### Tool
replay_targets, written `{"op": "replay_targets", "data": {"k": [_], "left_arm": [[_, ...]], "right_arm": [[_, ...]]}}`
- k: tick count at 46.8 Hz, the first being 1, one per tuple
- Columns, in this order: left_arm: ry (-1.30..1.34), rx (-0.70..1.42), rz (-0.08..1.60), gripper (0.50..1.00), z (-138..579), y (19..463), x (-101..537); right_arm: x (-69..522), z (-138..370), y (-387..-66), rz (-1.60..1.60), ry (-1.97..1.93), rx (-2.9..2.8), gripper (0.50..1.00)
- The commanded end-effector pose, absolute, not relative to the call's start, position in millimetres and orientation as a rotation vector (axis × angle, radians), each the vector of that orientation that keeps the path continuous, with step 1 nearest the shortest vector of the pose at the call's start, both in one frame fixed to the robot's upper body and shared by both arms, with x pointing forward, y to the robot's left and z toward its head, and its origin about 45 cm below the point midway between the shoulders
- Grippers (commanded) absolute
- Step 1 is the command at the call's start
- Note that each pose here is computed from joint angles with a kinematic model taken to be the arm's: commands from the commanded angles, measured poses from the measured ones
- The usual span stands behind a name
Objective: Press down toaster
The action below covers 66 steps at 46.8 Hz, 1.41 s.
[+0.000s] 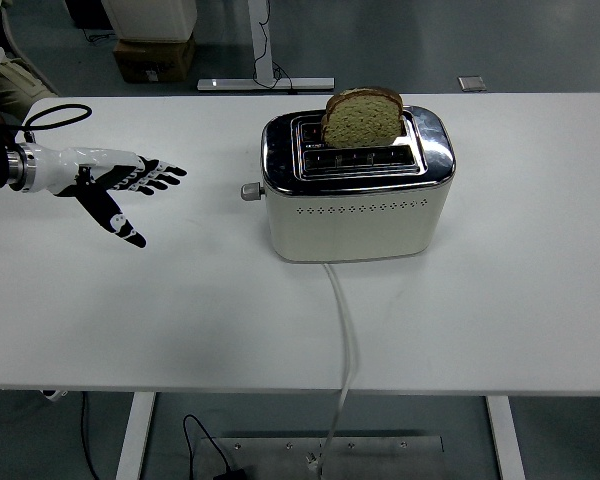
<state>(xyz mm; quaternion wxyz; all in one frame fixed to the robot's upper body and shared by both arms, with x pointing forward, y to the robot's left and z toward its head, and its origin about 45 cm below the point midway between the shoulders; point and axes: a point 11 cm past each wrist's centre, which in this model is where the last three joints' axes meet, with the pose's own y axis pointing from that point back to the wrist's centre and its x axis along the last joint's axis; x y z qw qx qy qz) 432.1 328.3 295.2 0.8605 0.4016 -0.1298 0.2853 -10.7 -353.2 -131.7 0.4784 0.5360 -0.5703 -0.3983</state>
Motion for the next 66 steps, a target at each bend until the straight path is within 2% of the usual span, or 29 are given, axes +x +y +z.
{"op": "replay_targets", "data": {"k": [1,14,24,36,47,55,66], "left_arm": [[-0.273,0.813,0.635,1.0,310,335,435],[-0.248,0.676,0.721,1.0,349,339,444],[-0.194,0.517,0.846,1.0,383,351,461],[-0.167,0.292,0.939,1.0,414,326,488],[-0.004,0.036,1.001,1.0,409,306,505],[0.127,-0.101,1.063,1.0,396,311,512],[0.178,-0.212,1.118,1.0,389,328,513]], "right_arm": [[-11,-132,-353,-0.973,-1.392,1.309,0.998],[-11,-132,-353,-0.972,-1.392,1.308,0.998],[-11,-132,-353,-0.972,-1.392,1.308,0.998],[-11,-132,-353,-0.971,-1.391,1.308,0.998],[-11,-132,-353,-0.973,-1.392,1.309,0.998],[-10,-132,-353,-0.972,-1.389,1.313,0.998],[-9,-132,-353,-0.968,-1.391,1.312,0.998]]}}
